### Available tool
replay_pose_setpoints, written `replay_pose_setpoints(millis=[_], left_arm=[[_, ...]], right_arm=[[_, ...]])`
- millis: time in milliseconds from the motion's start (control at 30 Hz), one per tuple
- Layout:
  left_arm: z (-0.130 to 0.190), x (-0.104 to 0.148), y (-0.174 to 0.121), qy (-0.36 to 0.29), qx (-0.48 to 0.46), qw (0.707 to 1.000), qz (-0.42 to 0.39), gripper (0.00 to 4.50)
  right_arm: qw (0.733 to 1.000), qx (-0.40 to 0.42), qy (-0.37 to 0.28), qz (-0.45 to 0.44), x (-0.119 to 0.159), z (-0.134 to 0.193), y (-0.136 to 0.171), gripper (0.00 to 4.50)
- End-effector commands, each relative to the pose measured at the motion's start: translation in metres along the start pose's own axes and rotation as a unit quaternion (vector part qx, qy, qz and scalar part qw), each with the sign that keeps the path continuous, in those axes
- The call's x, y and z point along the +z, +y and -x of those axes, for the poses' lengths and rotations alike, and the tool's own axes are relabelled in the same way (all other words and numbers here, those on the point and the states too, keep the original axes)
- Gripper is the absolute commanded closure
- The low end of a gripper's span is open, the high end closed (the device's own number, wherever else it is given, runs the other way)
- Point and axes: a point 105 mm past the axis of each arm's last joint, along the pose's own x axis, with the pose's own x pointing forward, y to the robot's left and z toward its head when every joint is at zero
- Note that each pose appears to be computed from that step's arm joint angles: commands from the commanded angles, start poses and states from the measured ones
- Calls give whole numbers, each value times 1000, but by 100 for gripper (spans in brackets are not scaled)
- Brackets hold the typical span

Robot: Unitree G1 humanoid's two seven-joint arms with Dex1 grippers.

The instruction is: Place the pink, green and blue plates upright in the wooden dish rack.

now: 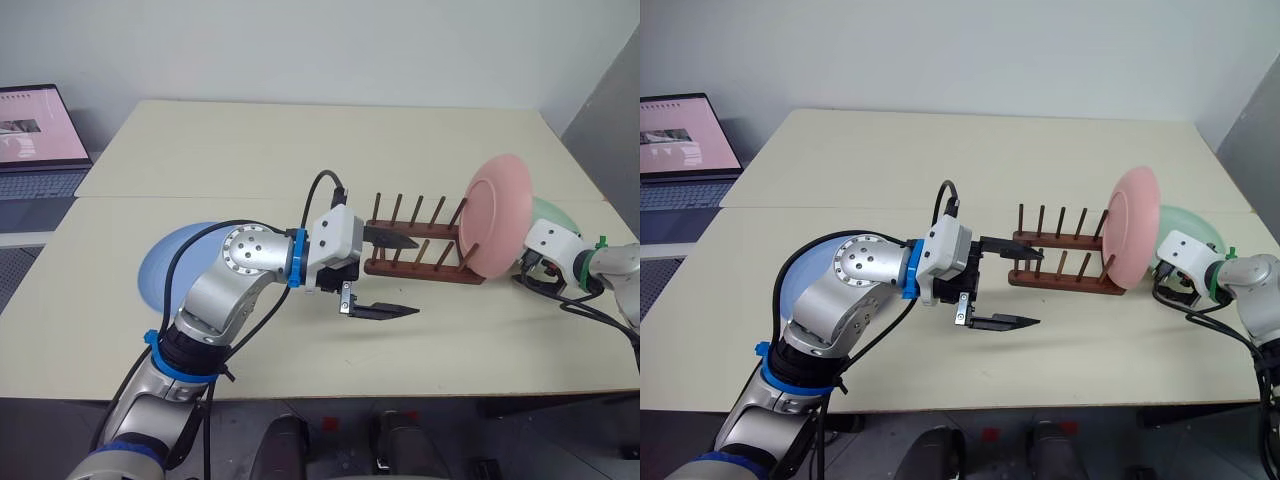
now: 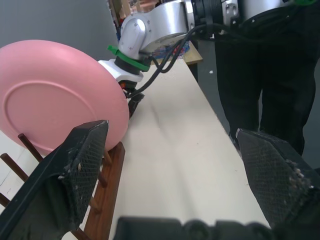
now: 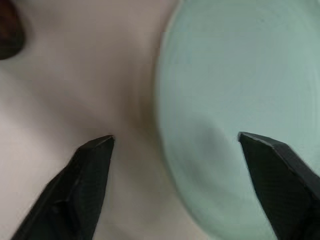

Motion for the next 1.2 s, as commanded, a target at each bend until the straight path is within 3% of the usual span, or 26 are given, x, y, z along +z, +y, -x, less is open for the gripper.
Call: replay_pose_setpoints(millis=[33,233,300,467,567,700,767,833,933,1033,1200], left_arm=[[0,9,2,-9,8,1000,-25,0],[2,6,4,-8,14,1000,-23,0],[3,5,4,-6,16,1000,-22,0],[11,1,8,0,35,999,-12,0],[19,0,11,1,51,999,-1,0],[30,1,14,-1,69,998,12,0],[32,1,15,0,73,997,15,0],[37,1,17,0,80,997,19,0],[46,-1,20,4,88,996,22,0],[53,-3,21,10,93,995,26,0],[63,-8,22,26,101,994,24,0]], right_arm=[[1000,-14,7,-9,-3,-1,-9,165],[1000,-7,4,-21,-5,-2,-7,396],[1000,-10,1,-22,-5,0,-7,445],[998,-56,-23,-20,3,23,-24,445],[990,-133,-42,3,14,57,-55,445],[957,-260,-124,14,55,121,-102,445],[944,-291,-154,20,70,141,-111,445],[924,-304,-232,6,101,166,-114,445],[883,-251,-394,-48,159,196,-94,445],[841,-164,-507,-93,199,214,-63,445],[792,7,-587,-169,235,222,-7,445]])
